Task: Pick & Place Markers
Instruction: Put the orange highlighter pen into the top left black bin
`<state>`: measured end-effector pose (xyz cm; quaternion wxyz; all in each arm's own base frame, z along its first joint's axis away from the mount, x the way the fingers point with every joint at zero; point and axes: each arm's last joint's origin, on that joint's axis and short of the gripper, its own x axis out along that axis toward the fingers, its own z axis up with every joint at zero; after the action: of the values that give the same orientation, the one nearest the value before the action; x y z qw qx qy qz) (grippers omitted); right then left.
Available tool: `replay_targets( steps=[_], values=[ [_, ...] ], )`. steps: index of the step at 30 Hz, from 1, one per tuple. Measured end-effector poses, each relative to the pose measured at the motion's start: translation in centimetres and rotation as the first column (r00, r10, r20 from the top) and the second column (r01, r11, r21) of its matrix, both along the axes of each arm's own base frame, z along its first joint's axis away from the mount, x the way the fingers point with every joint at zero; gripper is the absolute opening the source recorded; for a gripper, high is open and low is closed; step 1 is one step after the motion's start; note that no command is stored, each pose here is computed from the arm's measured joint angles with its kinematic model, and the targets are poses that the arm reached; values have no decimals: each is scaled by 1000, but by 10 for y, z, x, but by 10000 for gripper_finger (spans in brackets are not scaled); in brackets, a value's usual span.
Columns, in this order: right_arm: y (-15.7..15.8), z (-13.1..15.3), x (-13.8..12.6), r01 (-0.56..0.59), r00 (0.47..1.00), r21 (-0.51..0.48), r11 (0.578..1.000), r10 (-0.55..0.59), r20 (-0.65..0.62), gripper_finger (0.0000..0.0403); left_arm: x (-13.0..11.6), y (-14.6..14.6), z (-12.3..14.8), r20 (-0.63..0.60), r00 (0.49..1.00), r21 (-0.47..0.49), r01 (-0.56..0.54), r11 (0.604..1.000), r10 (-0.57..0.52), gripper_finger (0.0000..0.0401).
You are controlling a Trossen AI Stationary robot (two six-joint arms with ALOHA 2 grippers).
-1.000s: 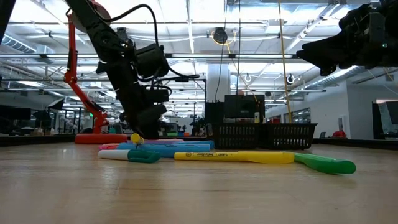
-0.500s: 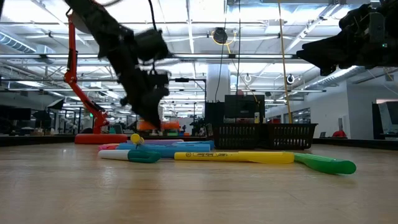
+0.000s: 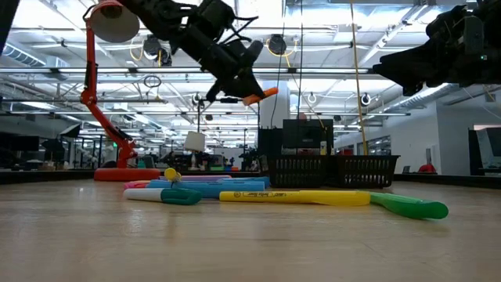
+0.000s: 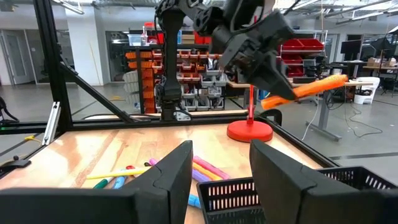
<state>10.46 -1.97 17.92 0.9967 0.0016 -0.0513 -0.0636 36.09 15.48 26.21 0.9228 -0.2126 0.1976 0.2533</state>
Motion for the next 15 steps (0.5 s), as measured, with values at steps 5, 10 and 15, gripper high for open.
replay_targets(
  steps=[5,10,15],
  values=[
    [0,0,0,0,1000,0,1000,0,-1,146,27,18,-16,15,1000,-18,9,1000,-8,63],
    [0,0,1,0,1000,1,1000,0,-3,146,49,33,-46,43,999,-7,-1,1000,2,72],
    [0,0,1,1,1000,0,1000,-1,-3,146,52,43,-63,47,998,1,-51,999,51,145]
  ],
)
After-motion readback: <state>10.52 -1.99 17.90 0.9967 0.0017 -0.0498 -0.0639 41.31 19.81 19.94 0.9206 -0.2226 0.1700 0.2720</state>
